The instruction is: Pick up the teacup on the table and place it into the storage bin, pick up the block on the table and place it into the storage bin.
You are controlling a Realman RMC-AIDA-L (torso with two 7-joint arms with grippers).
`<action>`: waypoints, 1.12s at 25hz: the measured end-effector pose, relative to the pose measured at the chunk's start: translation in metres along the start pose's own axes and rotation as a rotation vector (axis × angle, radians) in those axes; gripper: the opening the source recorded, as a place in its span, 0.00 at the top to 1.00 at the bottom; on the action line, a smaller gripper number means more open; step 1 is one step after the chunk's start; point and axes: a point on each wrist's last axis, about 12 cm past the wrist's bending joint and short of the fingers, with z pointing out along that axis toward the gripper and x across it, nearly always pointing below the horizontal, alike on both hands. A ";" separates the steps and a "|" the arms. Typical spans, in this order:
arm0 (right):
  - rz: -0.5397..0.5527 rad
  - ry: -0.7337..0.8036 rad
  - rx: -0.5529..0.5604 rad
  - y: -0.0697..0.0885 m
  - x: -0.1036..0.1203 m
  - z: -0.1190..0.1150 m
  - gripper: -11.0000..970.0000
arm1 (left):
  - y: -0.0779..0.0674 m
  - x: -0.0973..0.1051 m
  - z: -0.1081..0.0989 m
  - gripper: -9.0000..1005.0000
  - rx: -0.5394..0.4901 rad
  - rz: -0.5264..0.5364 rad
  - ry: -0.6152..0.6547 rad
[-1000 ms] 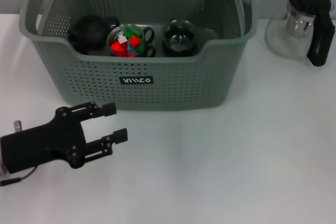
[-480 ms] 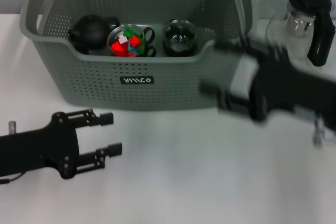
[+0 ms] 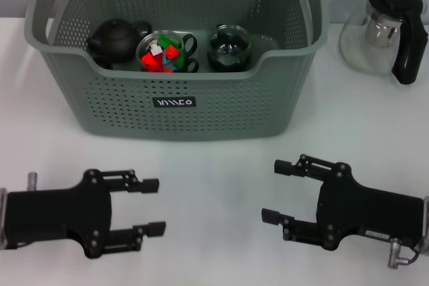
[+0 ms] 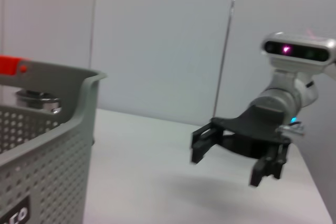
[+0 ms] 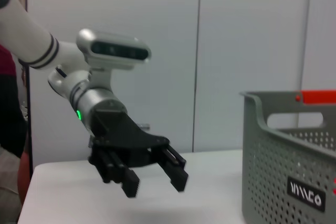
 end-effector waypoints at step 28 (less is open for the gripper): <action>0.018 0.031 -0.063 0.000 0.005 0.011 0.20 | -0.004 0.004 0.016 0.37 0.038 0.005 0.003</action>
